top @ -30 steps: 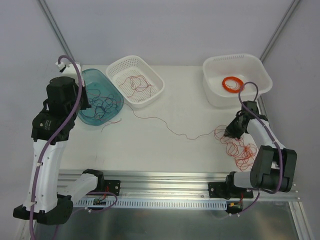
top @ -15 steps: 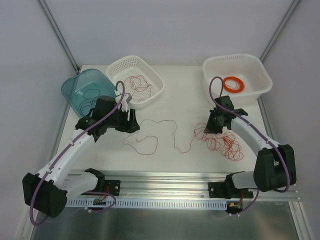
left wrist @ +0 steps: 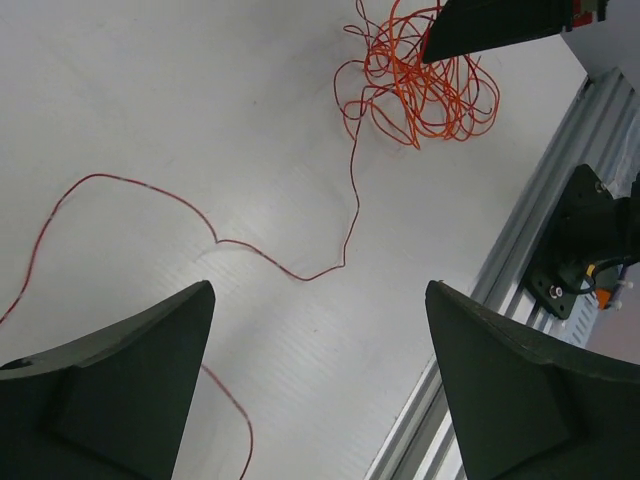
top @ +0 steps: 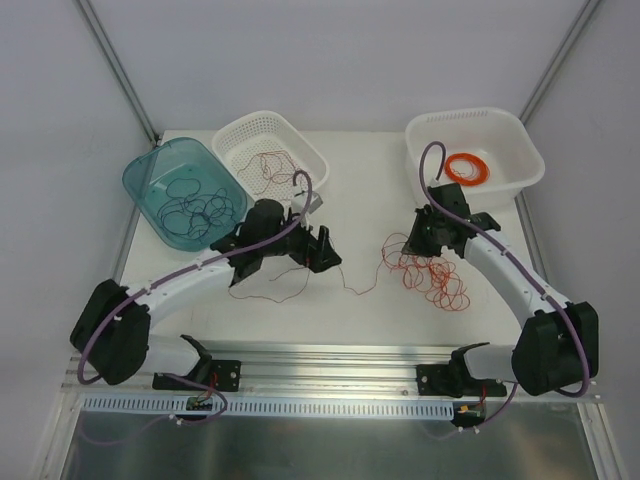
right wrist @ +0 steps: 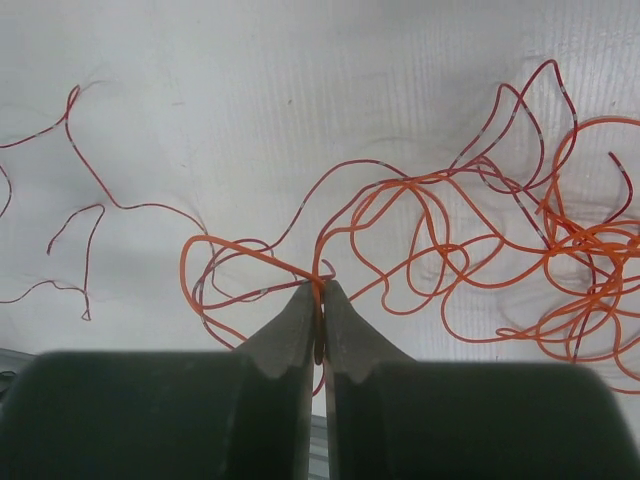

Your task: Untangle the cables

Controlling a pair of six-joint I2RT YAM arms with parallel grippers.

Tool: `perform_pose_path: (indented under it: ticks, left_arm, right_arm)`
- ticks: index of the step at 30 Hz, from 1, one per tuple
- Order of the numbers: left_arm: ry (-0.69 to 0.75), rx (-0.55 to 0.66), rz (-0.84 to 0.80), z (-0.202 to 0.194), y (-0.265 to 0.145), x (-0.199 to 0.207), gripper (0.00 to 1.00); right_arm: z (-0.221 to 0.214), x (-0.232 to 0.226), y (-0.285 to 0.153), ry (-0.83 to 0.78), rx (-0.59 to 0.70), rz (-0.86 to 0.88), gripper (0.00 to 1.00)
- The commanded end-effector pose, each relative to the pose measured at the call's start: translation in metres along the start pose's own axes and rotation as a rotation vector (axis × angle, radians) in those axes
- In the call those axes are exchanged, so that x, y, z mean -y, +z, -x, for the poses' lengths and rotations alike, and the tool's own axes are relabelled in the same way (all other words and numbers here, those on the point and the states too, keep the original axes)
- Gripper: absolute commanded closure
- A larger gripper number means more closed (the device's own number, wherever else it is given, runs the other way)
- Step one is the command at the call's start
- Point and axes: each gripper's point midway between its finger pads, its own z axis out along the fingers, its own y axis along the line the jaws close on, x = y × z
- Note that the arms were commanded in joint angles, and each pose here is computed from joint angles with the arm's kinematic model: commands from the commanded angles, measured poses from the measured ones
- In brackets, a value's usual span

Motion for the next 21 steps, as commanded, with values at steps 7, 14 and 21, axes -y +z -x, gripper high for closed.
perform_pose_path:
  ticks: [7, 14, 21]
  left_arm:
    - [0.079, 0.135, -0.125, -0.006, 0.086, 0.034, 0.19]
    - [0.113, 0.166, -0.204, -0.014, 0.120, 0.051, 0.30]
    - [0.105, 0.173, -0.206, -0.017, 0.147, 0.051, 0.40]
  right_arm:
    - [0.013, -0.030, -0.028, 0.022, 0.076, 0.136, 0.95]
    - [0.010, -0.033, -0.035, 0.036, 0.089, 0.167, 0.95]
    - [0.004, -0.032, -0.037, 0.046, 0.079, 0.176, 0.95]
